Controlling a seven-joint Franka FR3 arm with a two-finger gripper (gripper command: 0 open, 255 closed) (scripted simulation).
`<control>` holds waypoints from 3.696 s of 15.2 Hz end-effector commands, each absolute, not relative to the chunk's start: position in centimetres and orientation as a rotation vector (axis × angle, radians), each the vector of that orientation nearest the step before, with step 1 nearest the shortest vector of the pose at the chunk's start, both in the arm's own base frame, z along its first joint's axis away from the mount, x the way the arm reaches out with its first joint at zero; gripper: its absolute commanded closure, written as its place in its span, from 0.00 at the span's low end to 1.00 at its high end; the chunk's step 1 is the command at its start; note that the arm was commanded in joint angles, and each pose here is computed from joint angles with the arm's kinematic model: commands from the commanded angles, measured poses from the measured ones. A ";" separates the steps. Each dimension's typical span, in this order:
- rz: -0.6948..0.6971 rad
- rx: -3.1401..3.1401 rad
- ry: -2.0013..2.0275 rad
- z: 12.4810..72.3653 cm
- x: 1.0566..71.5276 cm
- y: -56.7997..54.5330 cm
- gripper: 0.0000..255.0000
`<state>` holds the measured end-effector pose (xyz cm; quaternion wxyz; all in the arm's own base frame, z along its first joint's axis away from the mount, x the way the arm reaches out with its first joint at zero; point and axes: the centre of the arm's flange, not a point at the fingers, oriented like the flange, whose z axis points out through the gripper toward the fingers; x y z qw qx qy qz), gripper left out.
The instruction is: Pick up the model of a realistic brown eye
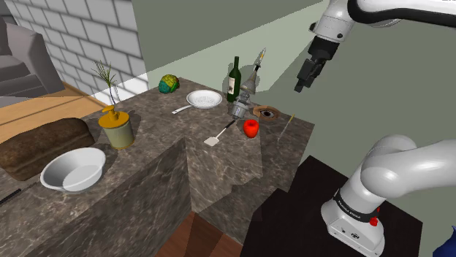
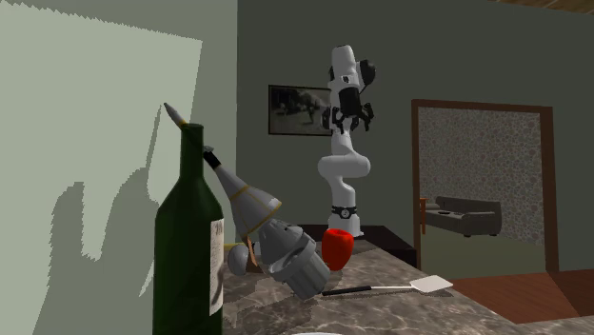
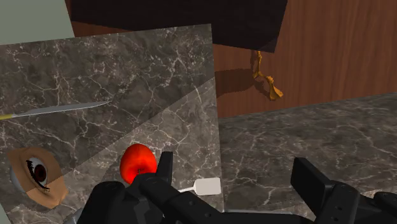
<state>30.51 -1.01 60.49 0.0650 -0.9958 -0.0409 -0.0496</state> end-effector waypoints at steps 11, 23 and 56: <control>-0.124 -3.036 -0.162 52.6 37.5 -8.6 0.00; -0.092 -3.072 -0.209 43.3 46.0 -17.8 0.00; -0.039 -3.127 -0.286 24.8 59.9 -32.8 1.00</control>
